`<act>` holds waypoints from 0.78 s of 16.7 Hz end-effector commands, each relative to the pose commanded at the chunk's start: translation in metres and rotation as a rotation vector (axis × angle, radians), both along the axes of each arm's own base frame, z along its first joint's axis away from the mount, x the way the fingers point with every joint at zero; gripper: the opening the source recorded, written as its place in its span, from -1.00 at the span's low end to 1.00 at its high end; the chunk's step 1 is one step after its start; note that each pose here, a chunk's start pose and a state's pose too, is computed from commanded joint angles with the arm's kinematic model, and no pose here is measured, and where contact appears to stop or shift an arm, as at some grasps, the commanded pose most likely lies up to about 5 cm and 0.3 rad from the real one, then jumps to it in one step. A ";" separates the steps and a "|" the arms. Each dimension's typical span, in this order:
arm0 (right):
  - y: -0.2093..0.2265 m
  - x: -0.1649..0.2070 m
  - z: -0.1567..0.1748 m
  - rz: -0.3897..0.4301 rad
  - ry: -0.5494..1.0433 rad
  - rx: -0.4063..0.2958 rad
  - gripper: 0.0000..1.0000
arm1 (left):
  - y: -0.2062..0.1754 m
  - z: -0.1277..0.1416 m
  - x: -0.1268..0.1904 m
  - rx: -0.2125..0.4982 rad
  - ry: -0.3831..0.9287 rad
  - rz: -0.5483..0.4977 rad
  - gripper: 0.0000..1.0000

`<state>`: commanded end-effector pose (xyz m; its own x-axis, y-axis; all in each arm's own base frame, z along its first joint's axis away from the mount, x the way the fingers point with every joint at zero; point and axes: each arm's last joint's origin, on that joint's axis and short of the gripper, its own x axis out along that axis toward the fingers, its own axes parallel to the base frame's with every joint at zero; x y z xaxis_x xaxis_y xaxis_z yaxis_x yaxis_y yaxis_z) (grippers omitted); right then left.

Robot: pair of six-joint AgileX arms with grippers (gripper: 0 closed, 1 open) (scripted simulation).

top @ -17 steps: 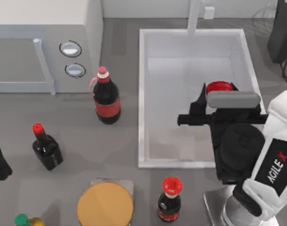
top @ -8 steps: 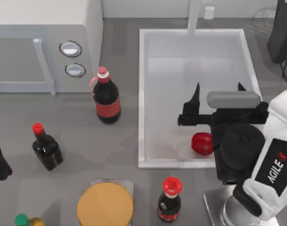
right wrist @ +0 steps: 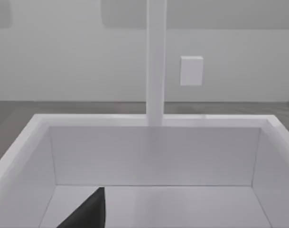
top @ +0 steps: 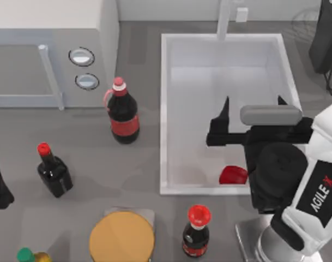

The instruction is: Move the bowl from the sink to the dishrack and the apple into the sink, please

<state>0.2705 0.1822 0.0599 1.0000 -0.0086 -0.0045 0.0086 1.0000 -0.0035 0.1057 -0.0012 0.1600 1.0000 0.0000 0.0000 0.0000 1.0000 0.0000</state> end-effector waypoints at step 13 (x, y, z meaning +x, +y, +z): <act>-0.106 -0.043 0.134 -0.001 -0.015 0.001 1.00 | 0.000 0.000 0.000 0.000 0.000 0.000 1.00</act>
<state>0.2270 0.0761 0.1943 0.9999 -0.0098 0.0101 0.0098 0.9999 -0.0027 0.1057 -0.0012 0.1600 1.0000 0.0000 0.0000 0.0000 1.0000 0.0000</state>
